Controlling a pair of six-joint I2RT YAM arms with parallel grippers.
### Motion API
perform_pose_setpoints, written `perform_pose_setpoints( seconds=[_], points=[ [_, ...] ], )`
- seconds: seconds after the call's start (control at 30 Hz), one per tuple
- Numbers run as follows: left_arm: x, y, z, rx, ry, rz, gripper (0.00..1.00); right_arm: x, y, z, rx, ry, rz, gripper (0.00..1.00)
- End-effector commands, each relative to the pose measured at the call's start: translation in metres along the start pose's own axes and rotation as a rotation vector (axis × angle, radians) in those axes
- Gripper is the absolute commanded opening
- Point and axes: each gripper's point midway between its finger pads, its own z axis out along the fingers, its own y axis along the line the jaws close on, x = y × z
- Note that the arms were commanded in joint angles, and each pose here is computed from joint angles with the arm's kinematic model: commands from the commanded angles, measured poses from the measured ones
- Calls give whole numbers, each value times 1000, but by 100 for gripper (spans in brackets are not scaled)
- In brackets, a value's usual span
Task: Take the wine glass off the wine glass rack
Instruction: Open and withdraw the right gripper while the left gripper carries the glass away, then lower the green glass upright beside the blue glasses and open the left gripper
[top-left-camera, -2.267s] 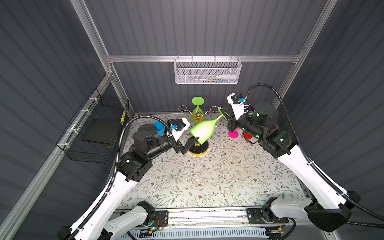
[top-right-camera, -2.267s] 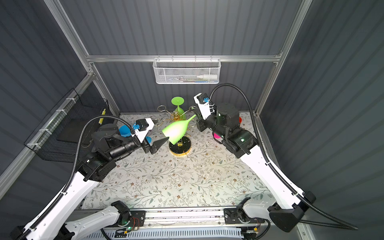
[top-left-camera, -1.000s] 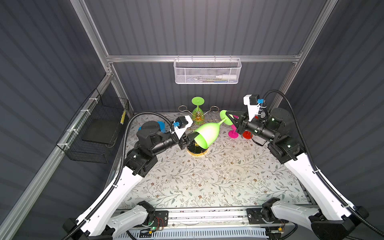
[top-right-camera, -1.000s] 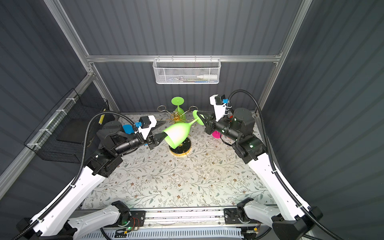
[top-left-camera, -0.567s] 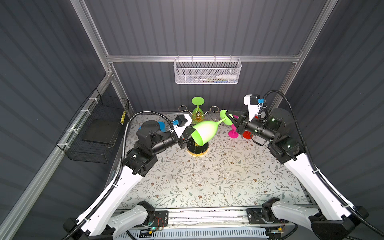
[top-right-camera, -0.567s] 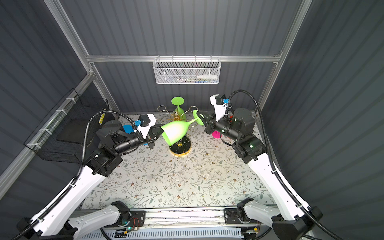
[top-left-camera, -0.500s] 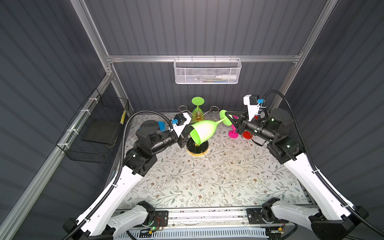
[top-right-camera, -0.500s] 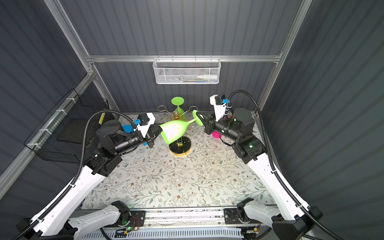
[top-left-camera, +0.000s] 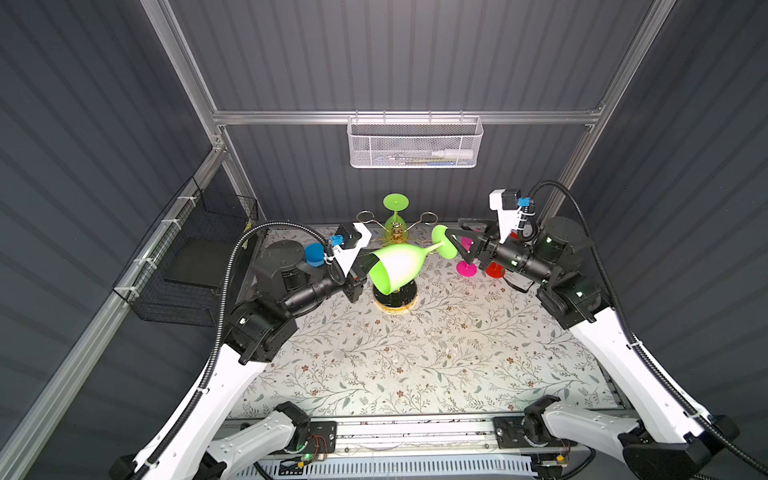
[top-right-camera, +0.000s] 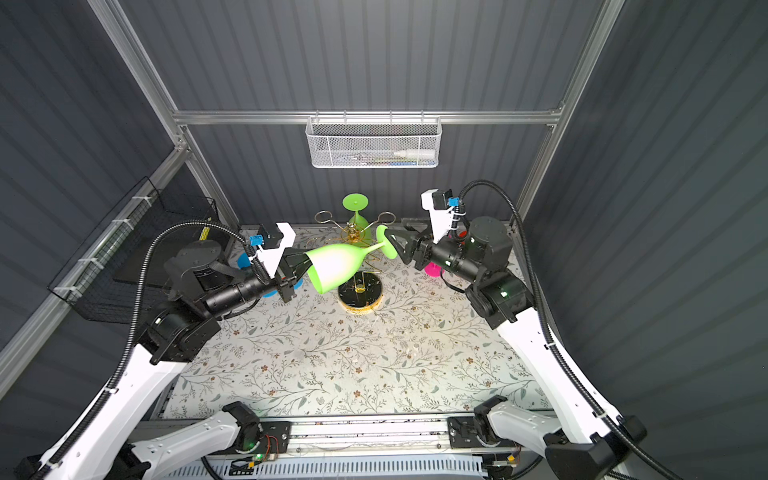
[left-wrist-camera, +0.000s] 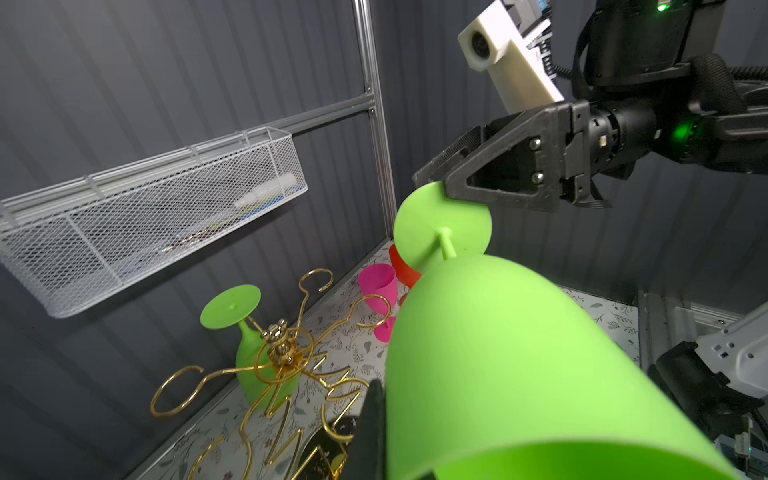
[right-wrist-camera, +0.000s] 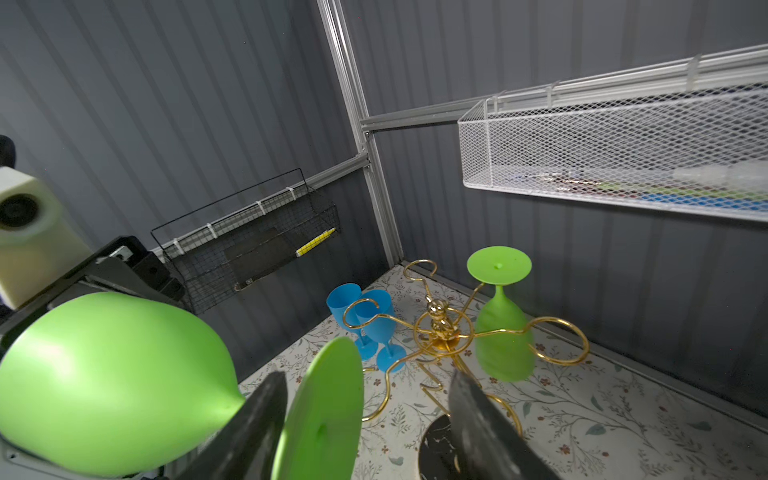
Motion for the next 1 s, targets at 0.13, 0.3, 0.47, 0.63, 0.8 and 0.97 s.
perform_pose_setpoints(
  seconds=[0.13, 0.3, 0.47, 0.63, 0.8, 0.97],
  points=[
    [17, 24, -88, -285, 158, -143, 0, -23, -21, -25, 128, -68, -11, 80],
    [34, 44, -147, -506, 289, -193, 0, -15, -36, -29, 189, -48, 20, 85],
    [61, 49, -176, -616, 481, -253, 0, -9, -49, -33, 236, -26, 44, 89],
    [105, 54, -171, -673, 743, -284, 0, -4, -58, -36, 268, -8, 61, 91],
    [137, 56, -134, -644, 908, -296, 0, 2, -64, -38, 278, 8, 87, 93],
    [168, 67, -100, -623, 1047, -323, 0, 8, -69, -43, 280, 20, 106, 94]
  ],
)
